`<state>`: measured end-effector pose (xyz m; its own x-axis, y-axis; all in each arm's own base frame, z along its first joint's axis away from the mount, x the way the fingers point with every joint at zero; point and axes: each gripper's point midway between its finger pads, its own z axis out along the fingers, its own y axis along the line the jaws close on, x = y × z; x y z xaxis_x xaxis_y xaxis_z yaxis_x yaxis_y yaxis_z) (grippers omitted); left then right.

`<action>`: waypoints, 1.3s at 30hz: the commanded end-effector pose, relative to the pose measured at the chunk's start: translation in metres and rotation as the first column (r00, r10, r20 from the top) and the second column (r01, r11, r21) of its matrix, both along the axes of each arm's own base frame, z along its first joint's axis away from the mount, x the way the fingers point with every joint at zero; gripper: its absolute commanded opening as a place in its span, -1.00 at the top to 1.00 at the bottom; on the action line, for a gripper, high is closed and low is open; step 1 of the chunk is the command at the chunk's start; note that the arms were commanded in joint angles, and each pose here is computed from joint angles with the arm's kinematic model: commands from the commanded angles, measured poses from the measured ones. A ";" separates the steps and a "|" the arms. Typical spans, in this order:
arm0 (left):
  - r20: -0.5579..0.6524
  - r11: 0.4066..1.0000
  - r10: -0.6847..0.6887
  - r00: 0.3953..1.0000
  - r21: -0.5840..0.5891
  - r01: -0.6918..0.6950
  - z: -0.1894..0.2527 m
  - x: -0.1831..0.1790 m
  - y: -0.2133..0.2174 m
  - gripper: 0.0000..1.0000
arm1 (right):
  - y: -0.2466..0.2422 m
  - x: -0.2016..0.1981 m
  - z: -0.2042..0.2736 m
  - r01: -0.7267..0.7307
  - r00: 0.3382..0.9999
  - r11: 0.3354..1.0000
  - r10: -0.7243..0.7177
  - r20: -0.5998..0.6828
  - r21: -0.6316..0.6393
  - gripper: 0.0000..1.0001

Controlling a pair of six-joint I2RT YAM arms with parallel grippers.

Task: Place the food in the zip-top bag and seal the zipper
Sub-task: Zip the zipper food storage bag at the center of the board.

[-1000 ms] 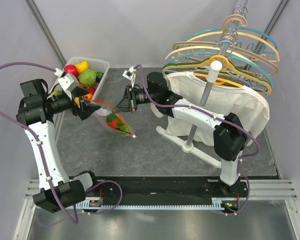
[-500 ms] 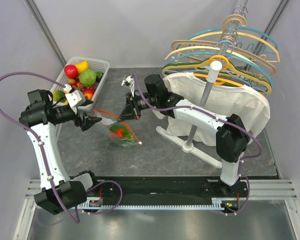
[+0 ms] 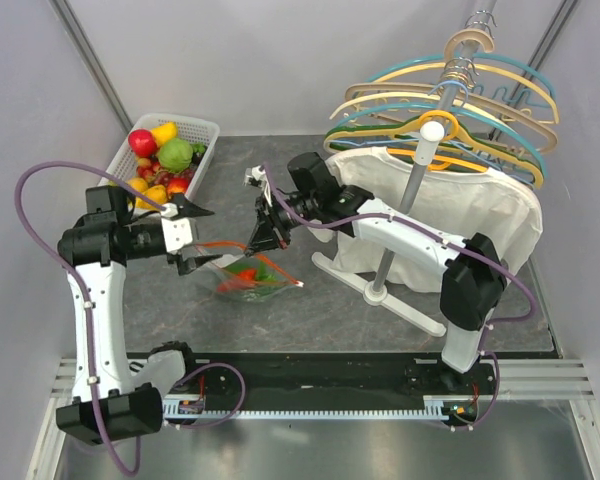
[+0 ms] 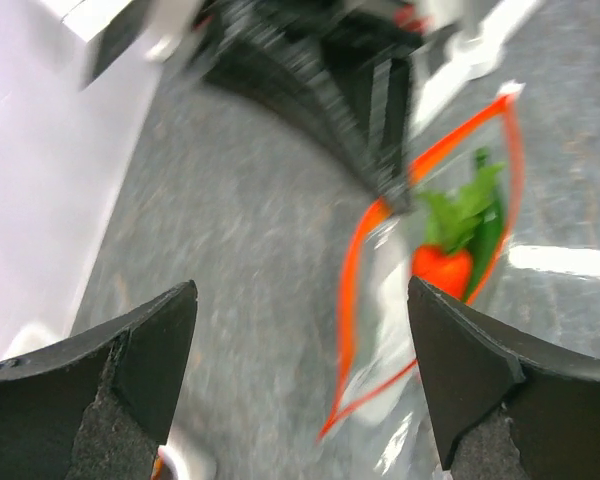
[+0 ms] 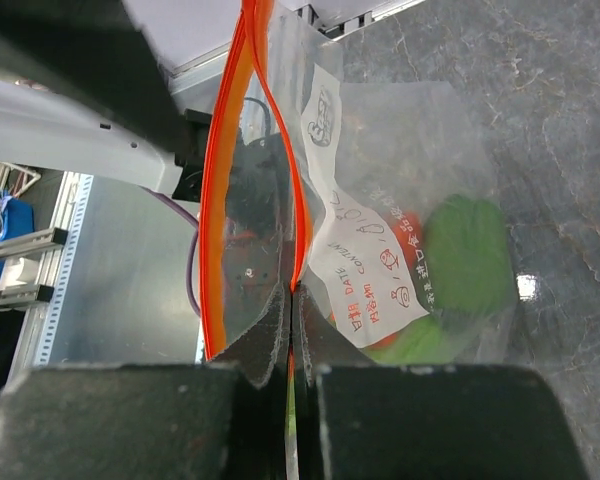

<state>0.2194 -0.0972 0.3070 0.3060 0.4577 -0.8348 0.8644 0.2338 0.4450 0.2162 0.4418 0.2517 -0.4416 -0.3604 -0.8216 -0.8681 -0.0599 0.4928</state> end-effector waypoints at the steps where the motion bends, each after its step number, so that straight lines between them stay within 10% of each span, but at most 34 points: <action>1: -0.238 0.999 -0.036 0.971 -0.022 0.032 -0.019 -0.030 -0.018 -0.78 | 0.018 0.008 0.028 0.008 0.999 0.998 -0.011 0.043 0.065 1.00; 12: -0.401 0.998 0.043 0.915 0.065 -0.019 -0.066 -0.020 -0.005 -0.42 | 0.033 0.006 0.036 -0.009 0.996 0.996 0.001 0.088 0.091 1.00; 15: -0.395 0.994 0.073 0.916 0.106 -0.033 -0.077 -0.016 0.002 -0.14 | 0.031 0.004 0.033 -0.012 0.995 0.996 0.004 0.097 0.084 1.00; 19: -0.418 0.989 0.117 0.901 0.131 -0.068 -0.082 -0.009 0.007 0.89 | 0.027 0.006 0.030 0.007 0.992 0.997 -0.017 0.123 0.076 0.96; 27: -0.493 0.958 0.274 0.826 0.067 -0.278 -0.074 0.036 0.020 0.96 | 0.016 0.010 0.038 0.060 0.975 0.994 -0.078 0.209 0.087 -0.89; 39: -0.598 0.935 0.277 0.752 -0.015 -0.355 -0.080 0.080 0.051 0.96 | -0.008 0.015 0.014 0.118 0.930 0.992 -0.130 0.344 0.054 -0.96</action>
